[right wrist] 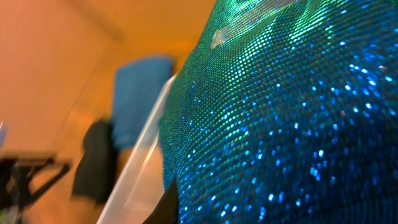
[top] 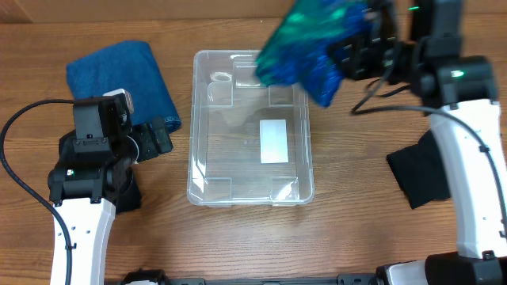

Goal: Pack container
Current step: 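Carry the sequined cloth into the container and release it, then move the right gripper to the black cloth on the right and grasp it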

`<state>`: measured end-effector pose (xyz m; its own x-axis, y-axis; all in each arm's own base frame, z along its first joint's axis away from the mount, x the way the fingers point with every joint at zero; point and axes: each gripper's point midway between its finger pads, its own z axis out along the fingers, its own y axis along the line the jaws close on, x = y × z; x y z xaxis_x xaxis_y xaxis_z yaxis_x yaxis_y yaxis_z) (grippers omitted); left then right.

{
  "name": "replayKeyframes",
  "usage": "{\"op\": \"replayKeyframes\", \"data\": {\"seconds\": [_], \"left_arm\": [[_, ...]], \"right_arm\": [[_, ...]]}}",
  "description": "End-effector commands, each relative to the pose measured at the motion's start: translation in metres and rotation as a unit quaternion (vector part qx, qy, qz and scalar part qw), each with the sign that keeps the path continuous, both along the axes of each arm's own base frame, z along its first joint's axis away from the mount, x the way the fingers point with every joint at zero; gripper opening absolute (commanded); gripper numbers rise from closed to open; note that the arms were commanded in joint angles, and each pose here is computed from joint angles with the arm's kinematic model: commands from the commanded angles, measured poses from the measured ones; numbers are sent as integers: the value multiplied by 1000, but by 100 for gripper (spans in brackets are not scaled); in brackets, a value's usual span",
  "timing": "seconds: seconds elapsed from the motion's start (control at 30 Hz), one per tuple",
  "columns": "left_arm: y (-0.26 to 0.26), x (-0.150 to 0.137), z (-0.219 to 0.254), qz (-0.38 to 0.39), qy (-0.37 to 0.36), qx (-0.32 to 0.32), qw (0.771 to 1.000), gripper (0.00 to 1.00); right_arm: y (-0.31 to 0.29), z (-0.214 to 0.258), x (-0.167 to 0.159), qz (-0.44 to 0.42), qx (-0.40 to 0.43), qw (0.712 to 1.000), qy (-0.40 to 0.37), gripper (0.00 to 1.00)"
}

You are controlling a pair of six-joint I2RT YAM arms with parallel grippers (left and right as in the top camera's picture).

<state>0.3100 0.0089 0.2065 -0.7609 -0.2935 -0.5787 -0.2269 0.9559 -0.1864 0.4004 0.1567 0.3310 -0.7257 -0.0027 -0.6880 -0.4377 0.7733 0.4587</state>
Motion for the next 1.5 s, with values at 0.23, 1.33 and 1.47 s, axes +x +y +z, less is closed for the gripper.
{"op": "replayKeyframes", "data": {"seconds": [0.23, 1.33, 1.47], "left_arm": [[-2, 4, 11, -2, -14, -6, 1000, 100], [-2, 4, 11, -2, -15, -6, 1000, 100], [-2, 4, 11, -1, -15, -5, 1000, 100]], "right_arm": [[124, -109, -11, 143, -99, 983, 55, 4], [-221, 29, -57, -501, -156, 851, 24, 100], [-297, -18, -103, -569, -138, 798, 142, 100]]}}
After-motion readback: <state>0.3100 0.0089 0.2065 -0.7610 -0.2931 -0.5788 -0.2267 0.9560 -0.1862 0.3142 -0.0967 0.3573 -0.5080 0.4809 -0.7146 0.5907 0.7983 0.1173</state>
